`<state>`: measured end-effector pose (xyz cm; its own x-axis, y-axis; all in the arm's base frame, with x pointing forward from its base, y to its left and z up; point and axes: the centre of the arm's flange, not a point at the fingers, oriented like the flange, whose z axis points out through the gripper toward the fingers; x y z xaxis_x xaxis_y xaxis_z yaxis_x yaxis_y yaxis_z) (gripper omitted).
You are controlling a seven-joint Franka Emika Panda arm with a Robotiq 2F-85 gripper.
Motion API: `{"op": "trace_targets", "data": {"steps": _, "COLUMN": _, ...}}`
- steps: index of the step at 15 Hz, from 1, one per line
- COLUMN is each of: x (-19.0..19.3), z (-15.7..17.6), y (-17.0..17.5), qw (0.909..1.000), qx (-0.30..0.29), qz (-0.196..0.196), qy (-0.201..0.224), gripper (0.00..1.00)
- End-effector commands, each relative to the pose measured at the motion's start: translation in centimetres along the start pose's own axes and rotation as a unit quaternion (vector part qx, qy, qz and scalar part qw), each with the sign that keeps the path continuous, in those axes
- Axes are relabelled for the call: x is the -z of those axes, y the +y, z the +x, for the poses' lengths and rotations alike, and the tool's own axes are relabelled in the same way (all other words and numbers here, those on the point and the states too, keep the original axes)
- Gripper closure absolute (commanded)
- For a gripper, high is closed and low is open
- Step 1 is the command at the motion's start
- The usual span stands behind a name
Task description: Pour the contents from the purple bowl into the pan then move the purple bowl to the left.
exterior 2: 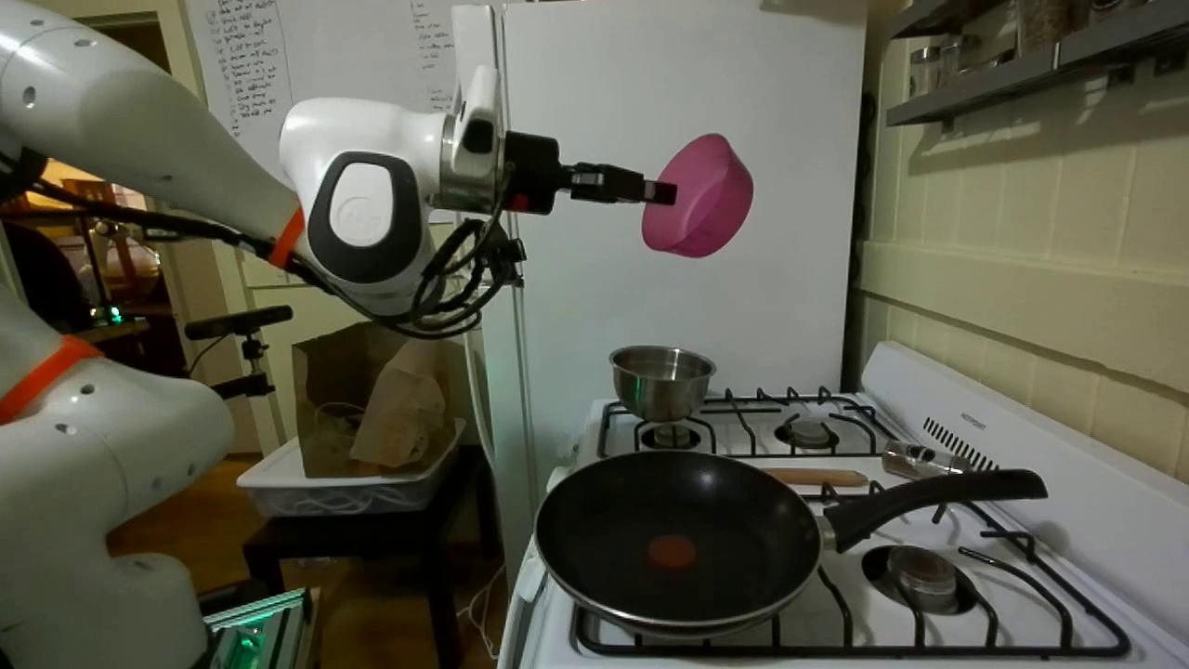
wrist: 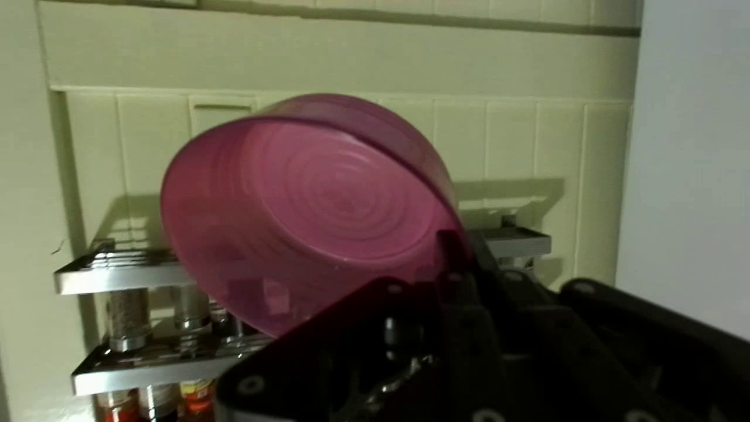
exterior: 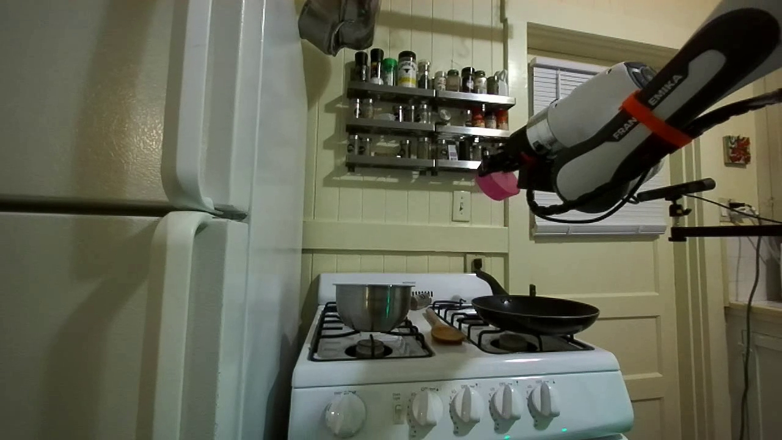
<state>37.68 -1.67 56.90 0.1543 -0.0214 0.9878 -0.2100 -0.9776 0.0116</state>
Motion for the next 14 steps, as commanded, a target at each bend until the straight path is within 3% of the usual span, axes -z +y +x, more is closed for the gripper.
{"op": "trace_targets", "data": {"steps": 1, "x": 0.7, "z": -4.1, "y": 0.9, "qw": 0.9985, "qx": -0.017, "qz": -0.039, "qy": 0.034, "gripper": 0.99}}
{"op": "trace_targets", "data": {"steps": 2, "x": -0.4, "z": -0.2, "y": 1.3, "qw": 0.9994, "qx": -0.006, "qz": -0.028, "qy": 0.022, "gripper": 0.96}}
{"op": "trace_targets", "data": {"steps": 6, "x": -0.6, "z": -1.1, "y": 2.0, "qw": 0.999, "qx": -0.007, "qz": -0.038, "qy": 0.024, "gripper": 0.96}}
{"op": "trace_targets", "data": {"steps": 7, "x": -0.8, "z": -1.3, "y": 2.1, "qw": 0.9965, "qx": 0.028, "qz": -0.061, "qy": 0.05, "gripper": 0.99}}
{"op": "trace_targets", "data": {"steps": 10, "x": -0.6, "z": -2.1, "y": 0.7, "qw": 0.9916, "qx": 0.045, "qz": -0.042, "qy": 0.113, "gripper": 0.99}}
{"op": "trace_targets", "data": {"steps": 14, "x": -0.1, "z": -5.0, "y": -1.2, "qw": 0.9758, "qx": 0.081, "qz": -0.032, "qy": 0.201, "gripper": 0.99}}
